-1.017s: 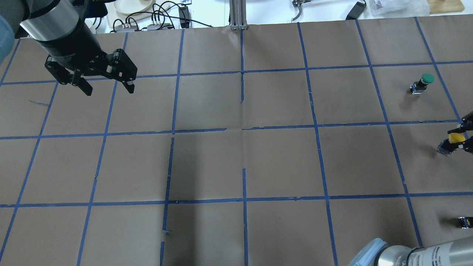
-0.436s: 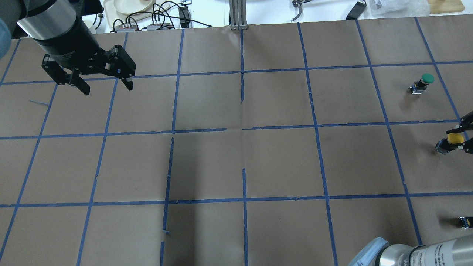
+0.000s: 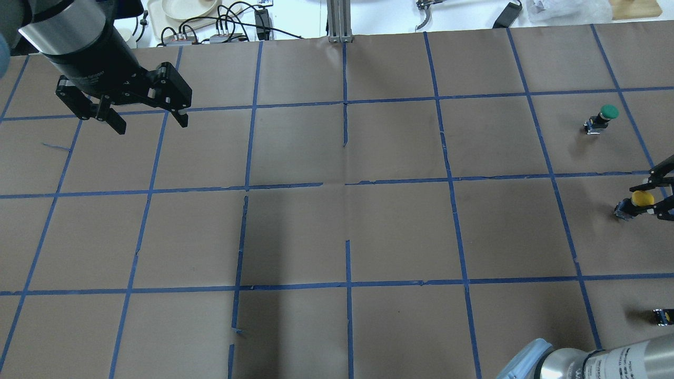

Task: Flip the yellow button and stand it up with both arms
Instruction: 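Lower the button cap-up onto the table with the right gripper, then open the right gripper and lift it off the standing button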

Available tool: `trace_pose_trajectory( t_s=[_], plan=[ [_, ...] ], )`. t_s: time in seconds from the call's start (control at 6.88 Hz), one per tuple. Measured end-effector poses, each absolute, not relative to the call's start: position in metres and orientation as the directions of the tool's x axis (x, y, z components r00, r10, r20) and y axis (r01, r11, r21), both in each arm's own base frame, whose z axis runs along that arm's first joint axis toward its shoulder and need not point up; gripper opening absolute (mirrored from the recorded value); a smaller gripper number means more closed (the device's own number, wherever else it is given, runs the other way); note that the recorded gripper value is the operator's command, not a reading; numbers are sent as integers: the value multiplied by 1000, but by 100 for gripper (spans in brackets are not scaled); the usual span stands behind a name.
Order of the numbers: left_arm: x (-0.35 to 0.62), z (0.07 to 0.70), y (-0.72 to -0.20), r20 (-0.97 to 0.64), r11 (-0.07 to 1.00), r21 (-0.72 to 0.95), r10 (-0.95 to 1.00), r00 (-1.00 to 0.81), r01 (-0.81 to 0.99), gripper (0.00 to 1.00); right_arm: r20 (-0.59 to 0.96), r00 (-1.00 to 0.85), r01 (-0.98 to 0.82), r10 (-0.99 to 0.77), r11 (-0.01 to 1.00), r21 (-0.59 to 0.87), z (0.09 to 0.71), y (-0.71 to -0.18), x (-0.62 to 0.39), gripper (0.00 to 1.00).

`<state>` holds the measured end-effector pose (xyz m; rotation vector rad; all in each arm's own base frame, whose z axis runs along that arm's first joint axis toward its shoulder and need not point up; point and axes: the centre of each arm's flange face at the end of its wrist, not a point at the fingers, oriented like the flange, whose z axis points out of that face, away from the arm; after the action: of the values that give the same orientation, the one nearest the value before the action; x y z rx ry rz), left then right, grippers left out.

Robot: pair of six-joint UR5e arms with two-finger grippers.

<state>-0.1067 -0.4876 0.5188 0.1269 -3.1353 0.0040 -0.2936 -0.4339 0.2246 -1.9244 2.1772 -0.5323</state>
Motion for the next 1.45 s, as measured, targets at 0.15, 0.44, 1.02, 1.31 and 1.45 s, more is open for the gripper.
trace_pose_trajectory(
  t_s=[0.15,0.44,1.02,1.31,1.45],
  plan=[
    [-108,522,-486,9,997,-7,-79,-997,-79,100,91,-143,-918,-986,97,-384,224,-434,-294,99],
    [-110,526,-484,19,997,-10,-78,-997,-78,100,66,-162,-906,-985,121,-405,227,-432,-292,99],
    [-109,525,-473,16,997,-3,-81,-997,-81,100,-49,-456,-815,-889,439,-378,302,-418,-265,100],
    [-105,519,-474,22,996,28,-91,-996,-90,100,-131,-685,-679,-716,694,-240,367,-417,-220,100],
    [-103,519,-475,20,995,35,-95,-995,-95,100,-145,-793,-574,-592,806,-145,399,-419,-185,100]
  ],
)
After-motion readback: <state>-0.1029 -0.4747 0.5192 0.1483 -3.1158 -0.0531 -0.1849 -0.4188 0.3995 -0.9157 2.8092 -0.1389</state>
